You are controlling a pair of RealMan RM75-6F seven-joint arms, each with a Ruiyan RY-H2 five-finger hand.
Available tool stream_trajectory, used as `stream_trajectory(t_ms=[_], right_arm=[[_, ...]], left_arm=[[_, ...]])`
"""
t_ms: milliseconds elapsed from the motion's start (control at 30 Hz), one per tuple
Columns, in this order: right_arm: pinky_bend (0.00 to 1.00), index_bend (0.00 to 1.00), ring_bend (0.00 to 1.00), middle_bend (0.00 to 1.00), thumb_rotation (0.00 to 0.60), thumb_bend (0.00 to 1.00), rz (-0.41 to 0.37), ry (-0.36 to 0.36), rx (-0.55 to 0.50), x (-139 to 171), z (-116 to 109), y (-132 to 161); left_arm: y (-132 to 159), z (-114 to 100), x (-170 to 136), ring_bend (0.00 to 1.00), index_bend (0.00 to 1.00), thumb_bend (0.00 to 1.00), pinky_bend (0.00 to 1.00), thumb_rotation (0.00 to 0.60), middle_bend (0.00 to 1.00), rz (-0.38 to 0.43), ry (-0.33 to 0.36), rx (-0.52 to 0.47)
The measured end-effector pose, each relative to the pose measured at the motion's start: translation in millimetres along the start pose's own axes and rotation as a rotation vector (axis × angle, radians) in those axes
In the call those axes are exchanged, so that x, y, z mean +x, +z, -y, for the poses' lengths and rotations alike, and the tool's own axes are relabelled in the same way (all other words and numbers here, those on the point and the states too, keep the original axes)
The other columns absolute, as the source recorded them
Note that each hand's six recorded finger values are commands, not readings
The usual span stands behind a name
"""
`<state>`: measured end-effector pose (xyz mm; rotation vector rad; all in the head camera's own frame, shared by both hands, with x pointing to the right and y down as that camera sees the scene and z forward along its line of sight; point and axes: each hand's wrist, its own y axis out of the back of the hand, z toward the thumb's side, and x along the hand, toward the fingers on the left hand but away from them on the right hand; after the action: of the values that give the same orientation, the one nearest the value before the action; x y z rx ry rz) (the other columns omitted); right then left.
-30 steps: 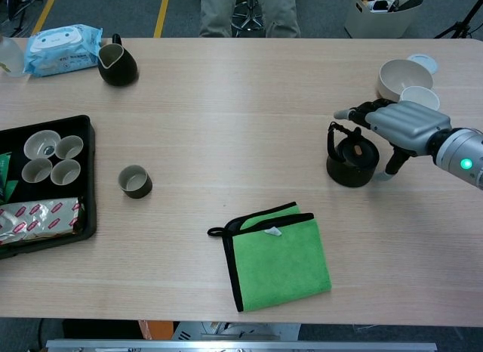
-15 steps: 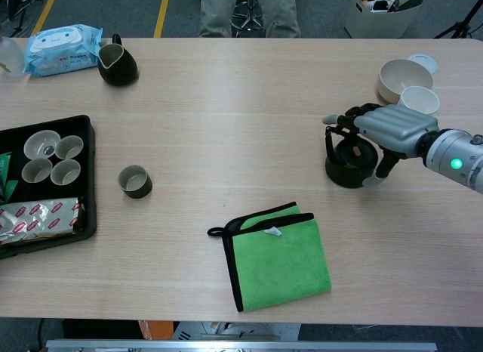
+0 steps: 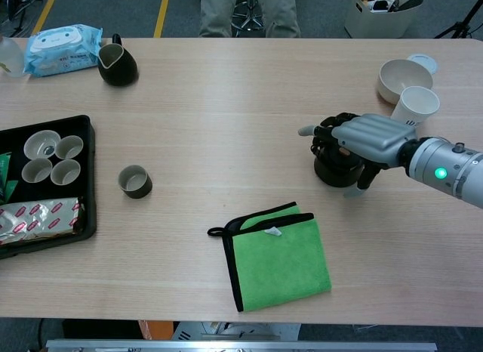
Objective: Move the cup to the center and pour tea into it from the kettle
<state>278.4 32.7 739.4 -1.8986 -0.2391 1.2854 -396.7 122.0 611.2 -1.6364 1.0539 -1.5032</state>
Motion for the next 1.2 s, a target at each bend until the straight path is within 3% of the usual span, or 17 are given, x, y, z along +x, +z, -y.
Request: stream_trajectory(t_ms=[367, 667, 1000, 1200], right_arm=[[0.00, 0.00, 0.05, 0.24, 0.600, 0.00, -0.068, 0.024, 0.035, 23, 3, 9], [0.00, 0.00, 0.05, 0.21, 0.600, 0.00, -0.035, -0.019, 0.044, 50, -1, -8], [0.00, 0.00, 0.05, 0.19, 0.600, 0.00, -0.044, -0.064, 0.034, 40, -4, 3], [0.00, 0.00, 0.05, 0.19, 0.600, 0.00, -0.034, -0.110, 0.101, 30, -9, 10]], left_arm=[[1, 2, 0, 0.02, 0.05, 0.28, 0.02, 0.600, 0.03, 0.007, -0.008, 0.003], [5, 3, 1, 0.02, 0.05, 0.28, 0.02, 0.600, 0.03, 0.016, -0.012, 0.001], [3, 1, -2, 0.02, 0.05, 0.28, 0.02, 0.600, 0.03, 0.014, -0.013, -0.010], [2, 1, -3, 0.02, 0.05, 0.28, 0.02, 0.600, 0.03, 0.013, -0.017, -0.013]])
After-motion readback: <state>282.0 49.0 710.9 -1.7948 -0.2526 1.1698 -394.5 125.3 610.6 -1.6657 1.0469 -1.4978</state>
